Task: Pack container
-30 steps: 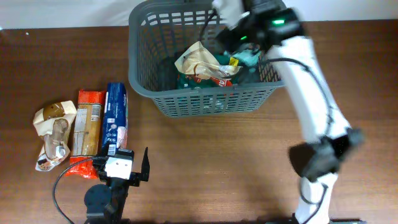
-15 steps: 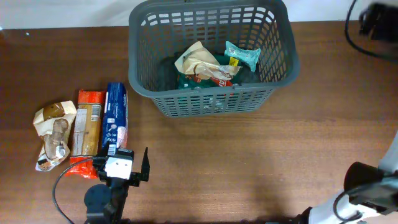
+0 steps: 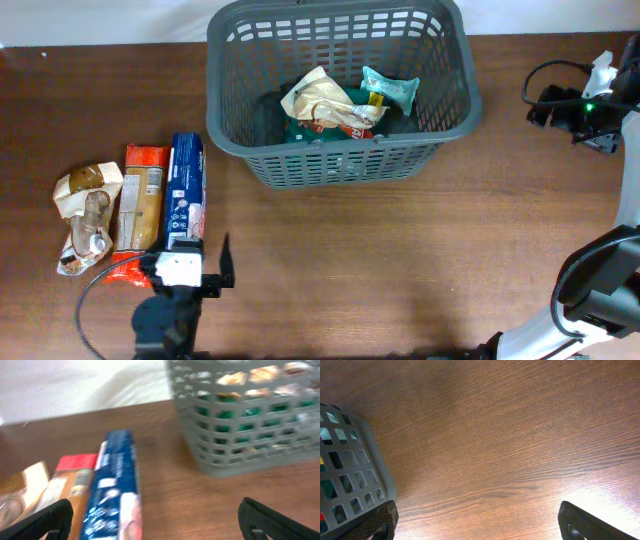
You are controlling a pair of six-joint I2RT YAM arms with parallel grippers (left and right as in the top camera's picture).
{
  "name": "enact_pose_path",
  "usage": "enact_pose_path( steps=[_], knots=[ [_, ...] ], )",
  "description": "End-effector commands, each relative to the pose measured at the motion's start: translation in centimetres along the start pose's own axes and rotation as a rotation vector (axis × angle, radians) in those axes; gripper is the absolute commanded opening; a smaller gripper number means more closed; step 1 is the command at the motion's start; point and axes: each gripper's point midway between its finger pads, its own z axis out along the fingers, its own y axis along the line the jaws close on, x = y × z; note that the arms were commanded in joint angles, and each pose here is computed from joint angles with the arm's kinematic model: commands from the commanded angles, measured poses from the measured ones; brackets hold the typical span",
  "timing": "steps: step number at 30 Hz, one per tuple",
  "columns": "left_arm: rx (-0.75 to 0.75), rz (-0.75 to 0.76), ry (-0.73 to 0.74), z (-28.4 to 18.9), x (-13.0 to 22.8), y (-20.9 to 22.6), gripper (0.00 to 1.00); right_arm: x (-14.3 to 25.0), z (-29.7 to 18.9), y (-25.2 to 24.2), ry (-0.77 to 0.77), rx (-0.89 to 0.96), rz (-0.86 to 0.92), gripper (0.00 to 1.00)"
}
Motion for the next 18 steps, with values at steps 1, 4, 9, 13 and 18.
enact_pose_path(
  steps=[1, 4, 9, 13, 18],
  knots=[
    [-0.205, -0.123, 0.006, -1.7, -4.3, 3.9, 0.99, 0.1, -0.1, 0.4, -0.003, -0.014, 0.000, 0.99],
    [-0.239, -0.114, 0.125, -1.0, -6.5, 4.8, 0.99, 0.1, -0.1, 0.4, -0.003, -0.014, 0.000, 0.99],
    [-0.229, -0.132, 0.449, 3.4, -8.3, 6.3, 0.99, 0.1, -0.1, 0.4, -0.003, -0.014, 0.000, 0.99],
    [-0.090, -0.253, 0.688, 7.7, -9.0, 6.4, 0.99, 0.1, -0.1, 0.4, -0.003, -0.014, 0.000, 0.99],
    [-0.061, -0.345, 0.872, 12.2, -8.5, 8.4, 0.99, 0.1, -0.1, 0.4, -0.003, -0.014, 0.000, 0.99]
  ],
)
